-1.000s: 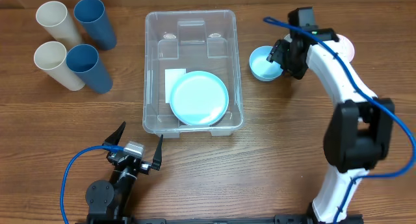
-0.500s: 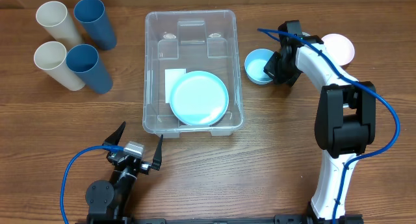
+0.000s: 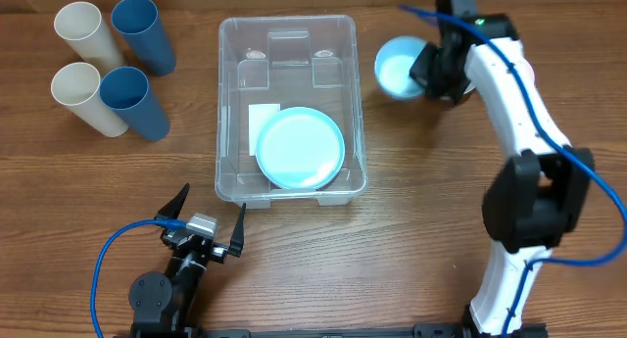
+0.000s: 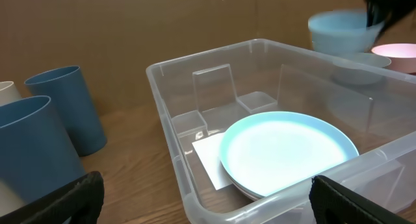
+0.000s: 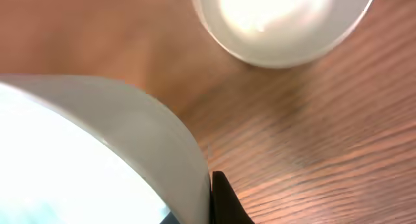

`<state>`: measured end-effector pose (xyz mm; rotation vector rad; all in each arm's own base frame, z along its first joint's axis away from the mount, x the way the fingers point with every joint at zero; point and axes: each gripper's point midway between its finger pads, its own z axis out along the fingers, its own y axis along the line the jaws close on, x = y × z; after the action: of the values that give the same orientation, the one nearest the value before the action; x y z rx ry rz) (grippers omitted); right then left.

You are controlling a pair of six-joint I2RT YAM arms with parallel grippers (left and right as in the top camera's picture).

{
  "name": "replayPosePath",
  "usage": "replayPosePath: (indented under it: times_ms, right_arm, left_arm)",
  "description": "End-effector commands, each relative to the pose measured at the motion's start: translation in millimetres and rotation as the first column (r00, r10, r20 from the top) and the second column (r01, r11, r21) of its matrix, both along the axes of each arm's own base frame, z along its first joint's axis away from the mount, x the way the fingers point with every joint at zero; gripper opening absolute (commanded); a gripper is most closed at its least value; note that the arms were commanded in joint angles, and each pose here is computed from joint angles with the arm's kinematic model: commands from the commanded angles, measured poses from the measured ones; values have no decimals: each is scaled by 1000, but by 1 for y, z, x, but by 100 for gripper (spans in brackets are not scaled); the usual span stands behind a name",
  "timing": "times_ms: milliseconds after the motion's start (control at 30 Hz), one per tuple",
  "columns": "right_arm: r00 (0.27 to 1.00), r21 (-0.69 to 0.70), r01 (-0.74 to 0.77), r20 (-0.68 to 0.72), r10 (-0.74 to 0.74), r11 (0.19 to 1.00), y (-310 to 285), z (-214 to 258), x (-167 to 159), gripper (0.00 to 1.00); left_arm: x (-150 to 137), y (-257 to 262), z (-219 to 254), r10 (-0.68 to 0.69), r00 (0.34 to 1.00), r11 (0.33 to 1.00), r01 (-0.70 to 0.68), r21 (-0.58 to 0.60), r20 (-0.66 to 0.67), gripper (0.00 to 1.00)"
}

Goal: Pack container
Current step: 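Carry the light-blue bowl into the bin's back area and release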

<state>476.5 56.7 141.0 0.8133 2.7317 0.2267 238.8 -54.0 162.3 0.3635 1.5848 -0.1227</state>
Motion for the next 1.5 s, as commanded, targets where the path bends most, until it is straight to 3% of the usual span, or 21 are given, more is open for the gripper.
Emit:
replayPosePath:
  times_ms: [0, 100, 233, 467, 667, 1033, 1467]
  right_arm:
    - [983, -31, -68, 169, 72, 997, 6, 69, 1, 4]
    - [946, -85, -226, 219, 240, 970, 38, 88, -5, 4]
    - [842, -221, -431, 250, 478, 875, 96, 97, -12, 4]
    - [704, -452, -508, 273, 656, 733, 167, 99, -9, 4]
    - [706, -454, -524, 242, 665, 721, 189, 39, 21, 4]
    - [723, -519, -508, 177, 668, 687, 189, -20, 46, 4]
    - [767, -538, -434, 199, 610, 722, 157, -33, 74, 4]
  left_arm:
    - [0, 2, 0, 9, 1000, 1000, -9, 11, 8, 100]
    - [0, 2, 0, 9, 1000, 1000, -9, 11, 8, 100]
    - [0, 2, 0, 9, 1000, 1000, -9, 11, 8, 100]
    - [0, 2, 0, 9, 1000, 1000, -9, 11, 8, 100]
    - [0, 2, 0, 9, 1000, 1000, -9, 11, 8, 100]
    - [0, 2, 0, 9, 1000, 1000, -9, 11, 8, 100]
    - [0, 2, 0, 9, 1000, 1000, -9, 11, 8, 100]
